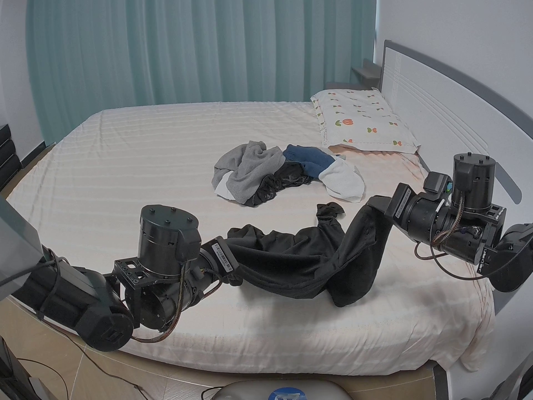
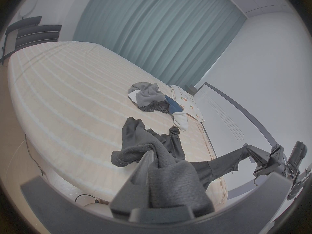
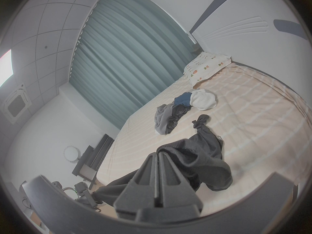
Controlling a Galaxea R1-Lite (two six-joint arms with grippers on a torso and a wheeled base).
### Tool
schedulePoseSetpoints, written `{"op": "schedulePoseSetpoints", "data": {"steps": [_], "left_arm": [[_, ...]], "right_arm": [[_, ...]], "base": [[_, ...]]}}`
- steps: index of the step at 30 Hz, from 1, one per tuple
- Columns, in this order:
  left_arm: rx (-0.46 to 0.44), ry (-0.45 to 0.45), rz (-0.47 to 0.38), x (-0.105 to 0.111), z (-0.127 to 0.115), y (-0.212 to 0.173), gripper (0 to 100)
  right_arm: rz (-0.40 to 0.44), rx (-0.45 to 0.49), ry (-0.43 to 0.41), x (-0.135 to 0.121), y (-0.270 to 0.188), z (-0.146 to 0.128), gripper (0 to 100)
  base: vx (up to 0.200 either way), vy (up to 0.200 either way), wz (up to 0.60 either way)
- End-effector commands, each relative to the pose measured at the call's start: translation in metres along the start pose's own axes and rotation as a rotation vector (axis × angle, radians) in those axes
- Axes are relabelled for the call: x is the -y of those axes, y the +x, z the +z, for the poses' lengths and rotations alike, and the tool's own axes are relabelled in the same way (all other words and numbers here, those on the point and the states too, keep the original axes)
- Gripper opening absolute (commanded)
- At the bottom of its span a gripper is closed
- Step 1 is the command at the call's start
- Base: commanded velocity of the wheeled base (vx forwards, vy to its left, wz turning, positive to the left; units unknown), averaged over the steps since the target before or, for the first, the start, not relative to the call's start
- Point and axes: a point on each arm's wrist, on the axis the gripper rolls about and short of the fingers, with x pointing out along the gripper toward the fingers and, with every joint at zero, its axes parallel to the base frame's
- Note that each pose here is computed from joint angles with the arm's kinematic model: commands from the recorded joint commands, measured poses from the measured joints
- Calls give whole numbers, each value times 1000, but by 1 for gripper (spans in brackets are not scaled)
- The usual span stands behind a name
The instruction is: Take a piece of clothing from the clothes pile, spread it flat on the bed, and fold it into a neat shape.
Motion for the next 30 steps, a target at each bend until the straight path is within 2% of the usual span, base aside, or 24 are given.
{"op": "schedulePoseSetpoints", "data": {"steps": [1,6,10,17,30], "left_arm": [[24,-6,0,1,5,-3,0],[47,-14,11,-2,13,-2,0],[84,-30,-2,0,22,-10,0],[101,-32,-12,2,32,-22,0],[148,-55,-17,1,46,-26,0]], "right_arm": [[-9,12,-8,0,2,1,0],[-29,24,-24,-1,6,-1,0],[-84,93,-67,-2,11,2,0],[-103,138,-79,-8,12,9,0],[-51,173,-77,-22,11,16,0]], "base": [[0,200,0],[0,200,0],[0,200,0],[0,200,0],[0,200,0]]}}
